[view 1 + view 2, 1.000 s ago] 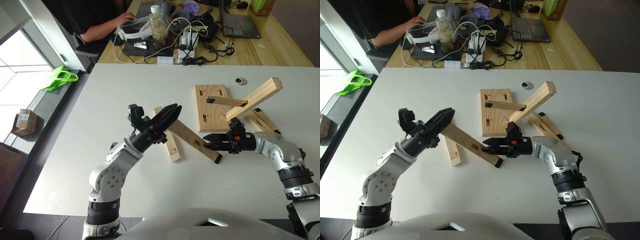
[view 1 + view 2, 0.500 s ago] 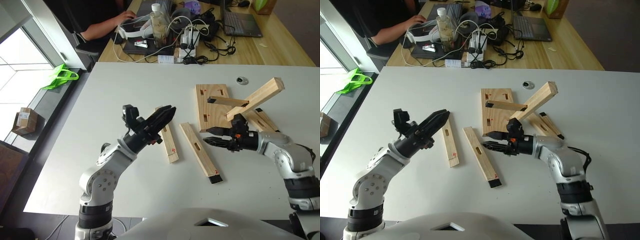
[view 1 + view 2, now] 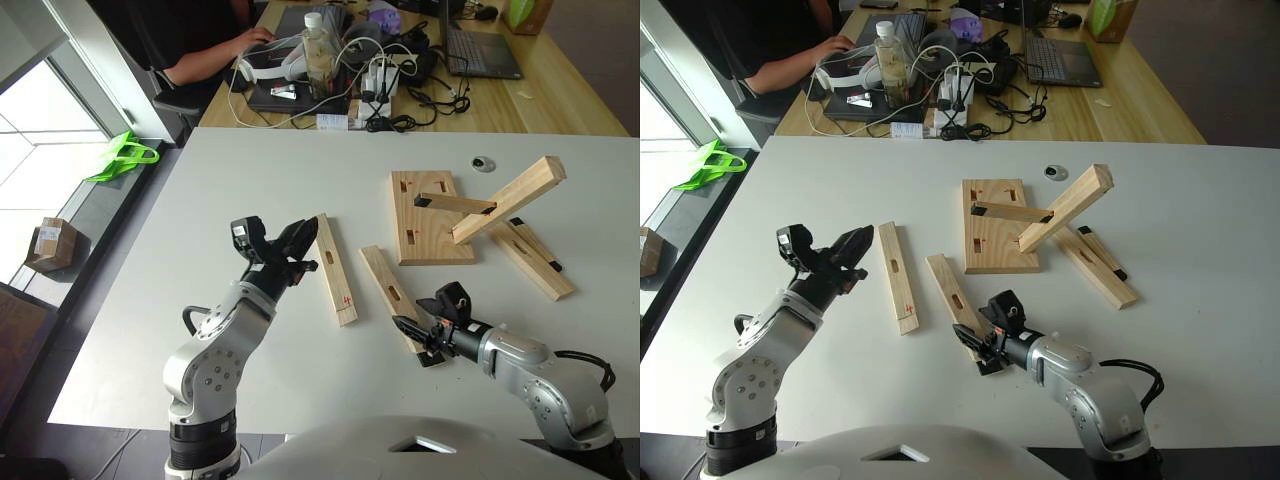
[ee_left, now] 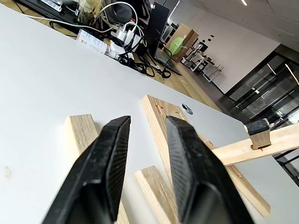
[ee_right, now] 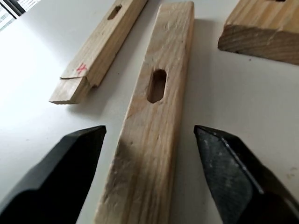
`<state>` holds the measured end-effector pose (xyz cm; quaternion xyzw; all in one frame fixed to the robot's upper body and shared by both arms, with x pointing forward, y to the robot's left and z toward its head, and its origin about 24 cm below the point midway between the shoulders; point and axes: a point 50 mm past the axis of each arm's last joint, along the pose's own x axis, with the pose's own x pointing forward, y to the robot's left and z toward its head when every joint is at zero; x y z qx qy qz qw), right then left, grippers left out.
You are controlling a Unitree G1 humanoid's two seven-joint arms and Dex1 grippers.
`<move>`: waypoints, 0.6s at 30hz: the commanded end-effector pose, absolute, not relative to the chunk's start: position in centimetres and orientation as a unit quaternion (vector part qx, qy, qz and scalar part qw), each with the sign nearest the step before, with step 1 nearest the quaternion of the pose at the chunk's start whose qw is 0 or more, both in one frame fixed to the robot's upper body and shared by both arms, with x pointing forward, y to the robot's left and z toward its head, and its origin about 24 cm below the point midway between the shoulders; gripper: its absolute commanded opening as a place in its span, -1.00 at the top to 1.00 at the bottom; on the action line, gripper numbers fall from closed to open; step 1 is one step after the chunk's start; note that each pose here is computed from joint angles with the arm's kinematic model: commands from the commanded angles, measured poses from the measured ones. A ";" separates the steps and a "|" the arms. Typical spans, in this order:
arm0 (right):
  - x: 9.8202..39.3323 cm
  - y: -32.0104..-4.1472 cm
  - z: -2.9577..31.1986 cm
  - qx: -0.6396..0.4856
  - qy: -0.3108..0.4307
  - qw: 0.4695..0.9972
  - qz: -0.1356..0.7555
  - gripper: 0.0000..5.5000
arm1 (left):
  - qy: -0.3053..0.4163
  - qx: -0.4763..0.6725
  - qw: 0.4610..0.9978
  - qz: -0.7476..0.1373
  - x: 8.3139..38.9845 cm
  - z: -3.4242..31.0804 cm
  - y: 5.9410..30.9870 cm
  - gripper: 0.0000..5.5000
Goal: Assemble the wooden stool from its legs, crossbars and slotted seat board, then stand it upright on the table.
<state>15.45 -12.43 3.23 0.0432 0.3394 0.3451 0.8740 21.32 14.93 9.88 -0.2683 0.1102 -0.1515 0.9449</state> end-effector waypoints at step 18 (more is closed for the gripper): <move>16.8 -15.4 0.8 -0.149 0.264 0.890 0.340 0.25 | 0.178 -0.266 0.936 -0.142 21.6 9.5 14.5 0.50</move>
